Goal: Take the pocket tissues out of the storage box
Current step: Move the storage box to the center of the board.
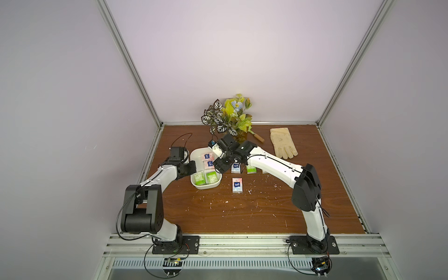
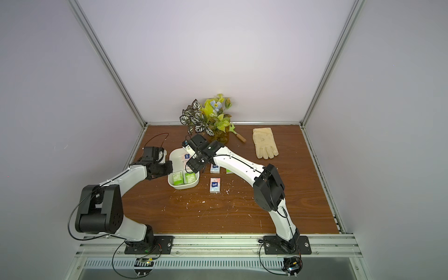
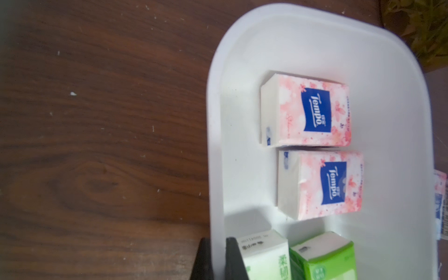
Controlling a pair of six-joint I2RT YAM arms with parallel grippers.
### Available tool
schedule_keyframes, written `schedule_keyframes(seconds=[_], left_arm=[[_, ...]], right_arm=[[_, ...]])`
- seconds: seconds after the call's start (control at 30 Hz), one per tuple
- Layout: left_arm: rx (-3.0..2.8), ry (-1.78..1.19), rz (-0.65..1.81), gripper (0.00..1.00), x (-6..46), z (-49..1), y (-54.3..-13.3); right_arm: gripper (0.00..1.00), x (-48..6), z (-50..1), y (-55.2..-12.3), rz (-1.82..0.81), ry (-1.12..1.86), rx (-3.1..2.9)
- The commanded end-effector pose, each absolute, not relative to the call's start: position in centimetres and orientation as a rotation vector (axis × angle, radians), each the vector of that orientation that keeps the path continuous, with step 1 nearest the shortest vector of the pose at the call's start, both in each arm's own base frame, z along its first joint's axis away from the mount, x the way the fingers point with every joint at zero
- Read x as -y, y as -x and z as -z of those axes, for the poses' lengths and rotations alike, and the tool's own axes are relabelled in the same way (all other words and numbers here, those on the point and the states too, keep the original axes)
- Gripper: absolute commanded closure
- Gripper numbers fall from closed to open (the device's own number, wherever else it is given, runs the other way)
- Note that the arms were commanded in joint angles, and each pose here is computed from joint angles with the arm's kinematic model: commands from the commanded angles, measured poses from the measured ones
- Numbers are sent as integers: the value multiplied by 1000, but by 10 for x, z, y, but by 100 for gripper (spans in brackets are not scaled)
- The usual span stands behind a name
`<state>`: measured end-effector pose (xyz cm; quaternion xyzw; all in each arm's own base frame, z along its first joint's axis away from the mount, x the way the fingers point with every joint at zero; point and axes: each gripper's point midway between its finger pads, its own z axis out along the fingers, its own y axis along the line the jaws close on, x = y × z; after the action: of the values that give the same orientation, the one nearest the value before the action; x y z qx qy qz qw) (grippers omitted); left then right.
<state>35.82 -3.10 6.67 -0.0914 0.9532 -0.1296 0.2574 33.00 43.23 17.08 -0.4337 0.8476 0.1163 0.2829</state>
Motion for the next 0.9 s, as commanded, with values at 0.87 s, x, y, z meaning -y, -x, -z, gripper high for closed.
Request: schedule_keyframes(seconds=[0.87], left_arm=[[-2640,161,421,98,46,-65,-302]], right_arm=[[32,-473,-106,-306,-215,1748,-2111]])
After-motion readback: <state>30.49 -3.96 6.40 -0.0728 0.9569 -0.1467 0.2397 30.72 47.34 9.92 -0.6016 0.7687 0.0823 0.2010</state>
